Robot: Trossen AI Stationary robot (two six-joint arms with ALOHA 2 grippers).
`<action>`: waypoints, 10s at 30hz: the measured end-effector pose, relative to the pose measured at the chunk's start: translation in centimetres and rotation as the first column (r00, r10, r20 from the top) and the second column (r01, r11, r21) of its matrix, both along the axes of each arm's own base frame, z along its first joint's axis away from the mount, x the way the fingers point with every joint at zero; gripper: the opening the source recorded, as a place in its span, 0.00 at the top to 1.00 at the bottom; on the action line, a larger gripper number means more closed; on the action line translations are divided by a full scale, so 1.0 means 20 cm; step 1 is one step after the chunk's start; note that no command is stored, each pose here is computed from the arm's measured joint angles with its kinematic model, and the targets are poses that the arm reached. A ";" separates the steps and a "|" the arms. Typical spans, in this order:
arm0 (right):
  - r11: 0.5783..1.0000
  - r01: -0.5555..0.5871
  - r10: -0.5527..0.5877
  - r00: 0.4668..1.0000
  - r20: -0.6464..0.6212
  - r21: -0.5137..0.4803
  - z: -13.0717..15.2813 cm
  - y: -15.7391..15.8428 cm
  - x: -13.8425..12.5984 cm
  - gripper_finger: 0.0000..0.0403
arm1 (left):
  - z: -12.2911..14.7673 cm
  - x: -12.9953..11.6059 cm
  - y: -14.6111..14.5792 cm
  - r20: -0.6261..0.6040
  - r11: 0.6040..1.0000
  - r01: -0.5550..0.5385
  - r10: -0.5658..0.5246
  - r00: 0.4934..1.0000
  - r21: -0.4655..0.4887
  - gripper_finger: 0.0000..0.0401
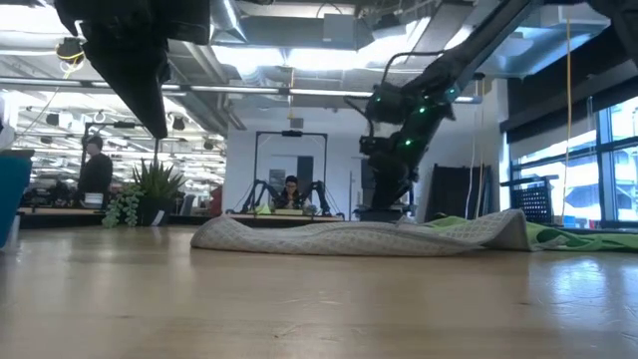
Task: Roll microfiber towels into tight, uniform cylinder then place into a basket
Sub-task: Roll the gray towel
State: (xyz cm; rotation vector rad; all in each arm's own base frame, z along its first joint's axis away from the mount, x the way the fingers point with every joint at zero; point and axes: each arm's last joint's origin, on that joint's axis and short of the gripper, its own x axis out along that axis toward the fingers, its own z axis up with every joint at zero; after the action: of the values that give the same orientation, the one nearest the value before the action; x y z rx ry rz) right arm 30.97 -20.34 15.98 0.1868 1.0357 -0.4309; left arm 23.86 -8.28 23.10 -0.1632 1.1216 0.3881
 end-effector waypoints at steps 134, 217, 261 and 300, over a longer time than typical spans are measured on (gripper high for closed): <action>0.955 -0.275 0.273 0.961 0.032 0.113 0.10 0.92 -0.44 0.59 | -0.46 0.37 0.35 0.142 0.997 -0.001 -0.009 0.990 0.071 1.00; 0.938 -0.339 0.334 0.940 0.076 0.076 -0.27 0.93 -0.36 0.59 | -0.53 0.37 0.28 -0.132 0.998 0.022 -0.015 0.991 0.054 1.00; 0.943 -0.022 0.104 0.967 -0.233 0.332 -0.12 0.99 -0.35 0.59 | -0.53 0.34 0.29 -0.183 1.000 0.006 -0.012 0.983 -0.030 1.00; 0.927 -0.289 0.268 0.956 -0.119 -0.240 0.25 1.26 -0.13 0.59 | -0.14 0.11 -0.21 0.161 0.992 0.122 -0.125 0.979 0.030 1.00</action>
State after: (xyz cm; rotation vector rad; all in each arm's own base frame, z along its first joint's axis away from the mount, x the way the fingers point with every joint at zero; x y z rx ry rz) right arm 28.33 4.78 20.91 -0.2106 1.0603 -0.3105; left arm 26.15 -12.42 20.35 -0.1053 0.9612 0.2701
